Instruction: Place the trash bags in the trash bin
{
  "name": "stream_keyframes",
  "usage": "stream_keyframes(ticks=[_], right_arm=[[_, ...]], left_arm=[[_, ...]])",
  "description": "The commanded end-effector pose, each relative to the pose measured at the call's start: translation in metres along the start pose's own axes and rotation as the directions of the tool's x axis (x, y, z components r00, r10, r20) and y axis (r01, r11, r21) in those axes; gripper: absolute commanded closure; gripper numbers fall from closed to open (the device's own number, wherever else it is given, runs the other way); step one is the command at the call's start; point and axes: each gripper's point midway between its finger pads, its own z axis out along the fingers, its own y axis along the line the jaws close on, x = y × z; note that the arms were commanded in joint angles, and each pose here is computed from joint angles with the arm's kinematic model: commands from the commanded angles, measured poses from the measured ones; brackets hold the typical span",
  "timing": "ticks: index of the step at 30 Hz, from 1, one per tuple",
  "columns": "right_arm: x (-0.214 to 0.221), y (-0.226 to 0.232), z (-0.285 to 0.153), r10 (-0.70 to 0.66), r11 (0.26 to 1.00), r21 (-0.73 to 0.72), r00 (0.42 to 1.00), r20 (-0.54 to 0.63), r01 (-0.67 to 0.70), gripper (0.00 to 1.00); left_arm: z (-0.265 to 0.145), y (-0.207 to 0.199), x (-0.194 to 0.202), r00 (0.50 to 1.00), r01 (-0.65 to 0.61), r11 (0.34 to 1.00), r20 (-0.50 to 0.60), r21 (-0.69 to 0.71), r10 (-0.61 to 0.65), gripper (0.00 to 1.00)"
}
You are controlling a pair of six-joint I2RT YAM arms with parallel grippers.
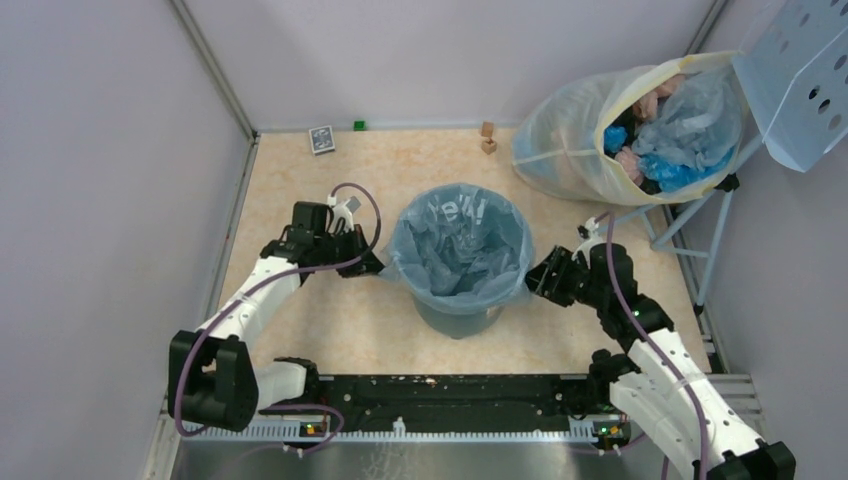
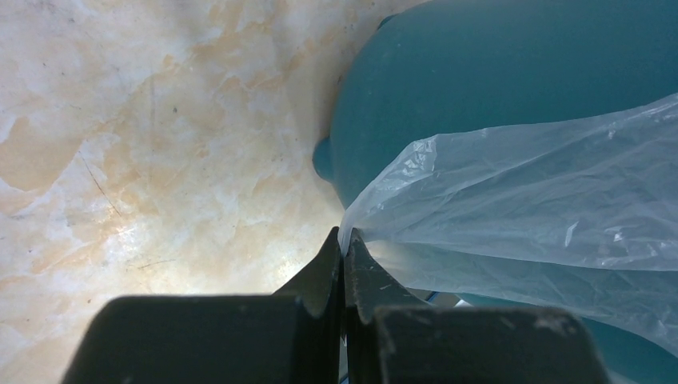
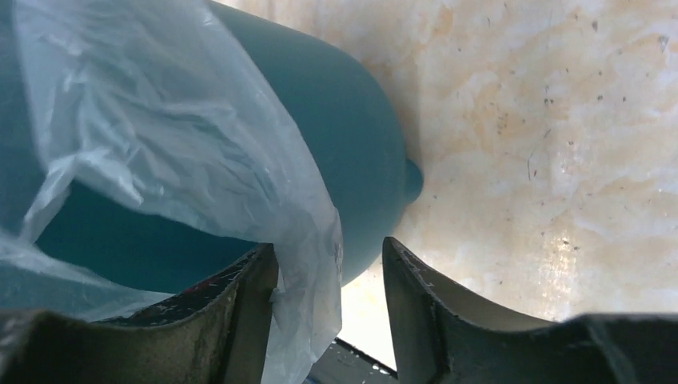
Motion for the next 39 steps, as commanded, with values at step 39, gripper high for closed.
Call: stream_keyframes(ticks=[39], right_arm=[[-0.081,0.012,-0.078,-0.300,0.935,0.267,0.925,0.235,0.236,0.46]], left_arm=[[-0.015,0.006,-0.008,0.961,0.101,0.994,0.262,-0.030,-0.090,0.62]])
